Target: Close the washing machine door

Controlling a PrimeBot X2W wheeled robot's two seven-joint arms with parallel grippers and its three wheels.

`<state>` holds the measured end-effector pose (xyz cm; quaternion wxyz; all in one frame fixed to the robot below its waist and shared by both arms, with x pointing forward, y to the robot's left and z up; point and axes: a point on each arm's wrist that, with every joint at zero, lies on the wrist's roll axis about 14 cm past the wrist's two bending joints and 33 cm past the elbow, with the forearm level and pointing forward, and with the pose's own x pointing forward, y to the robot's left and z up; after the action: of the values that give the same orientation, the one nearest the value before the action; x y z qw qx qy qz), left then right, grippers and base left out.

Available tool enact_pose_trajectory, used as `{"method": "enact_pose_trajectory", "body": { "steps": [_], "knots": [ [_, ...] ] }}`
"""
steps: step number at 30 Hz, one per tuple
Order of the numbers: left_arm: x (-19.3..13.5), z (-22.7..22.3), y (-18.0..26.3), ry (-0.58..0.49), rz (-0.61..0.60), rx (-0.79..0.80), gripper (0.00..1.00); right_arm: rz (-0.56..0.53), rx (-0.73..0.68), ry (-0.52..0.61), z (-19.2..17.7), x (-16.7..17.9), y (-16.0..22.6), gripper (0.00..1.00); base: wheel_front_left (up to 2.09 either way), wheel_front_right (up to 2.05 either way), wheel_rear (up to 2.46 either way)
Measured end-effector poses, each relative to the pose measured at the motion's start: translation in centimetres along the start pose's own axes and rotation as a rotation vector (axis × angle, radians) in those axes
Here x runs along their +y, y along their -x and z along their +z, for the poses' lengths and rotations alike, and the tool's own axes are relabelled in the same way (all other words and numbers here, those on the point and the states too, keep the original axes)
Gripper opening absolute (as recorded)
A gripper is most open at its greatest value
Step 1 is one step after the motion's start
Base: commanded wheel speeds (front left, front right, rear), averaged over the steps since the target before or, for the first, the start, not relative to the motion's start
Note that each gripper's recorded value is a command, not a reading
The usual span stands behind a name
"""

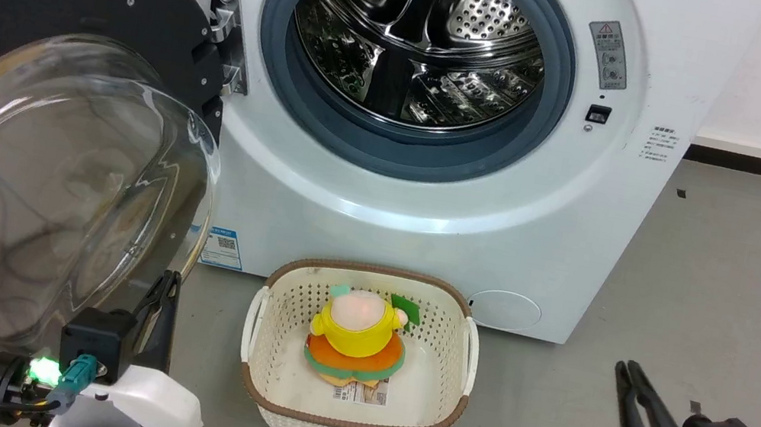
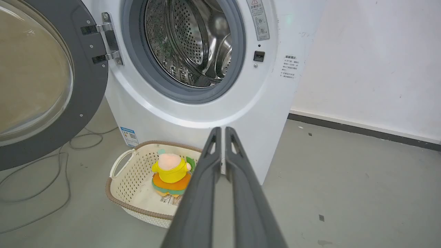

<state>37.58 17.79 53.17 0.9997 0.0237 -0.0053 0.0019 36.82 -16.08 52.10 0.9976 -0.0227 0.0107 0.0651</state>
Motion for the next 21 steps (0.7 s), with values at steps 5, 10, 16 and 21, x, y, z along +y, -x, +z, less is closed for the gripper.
{"method": "enact_pose_trajectory", "body": {
  "steps": [5, 10, 16, 21],
  "knots": [
    [-0.01, -0.02, 0.0, 0.0, 0.0, 0.001, 1.0, 0.002, 0.001, 0.0, -0.04, 0.05, 0.0, 1.0, 0.0, 0.0, 0.0],
    [-0.05, -0.03, 0.01, 0.0, -0.001, -0.002, 1.0, 0.003, -0.004, -0.002, 0.01, 0.09, 0.0, 1.0, 0.0, 0.0, 0.0],
    [-0.05, 0.1, 0.09, 0.0, -0.001, -0.014, 1.0, 0.008, -0.015, -0.011, 0.15, 0.27, -0.07, 1.0, 0.0, 0.0, 0.0],
    [0.09, 0.24, 0.26, 0.003, 0.003, -0.023, 1.0, 0.019, -0.027, -0.017, 0.32, 0.62, -0.2, 1.0, 0.0, 0.0, 0.0]
  ]
}}
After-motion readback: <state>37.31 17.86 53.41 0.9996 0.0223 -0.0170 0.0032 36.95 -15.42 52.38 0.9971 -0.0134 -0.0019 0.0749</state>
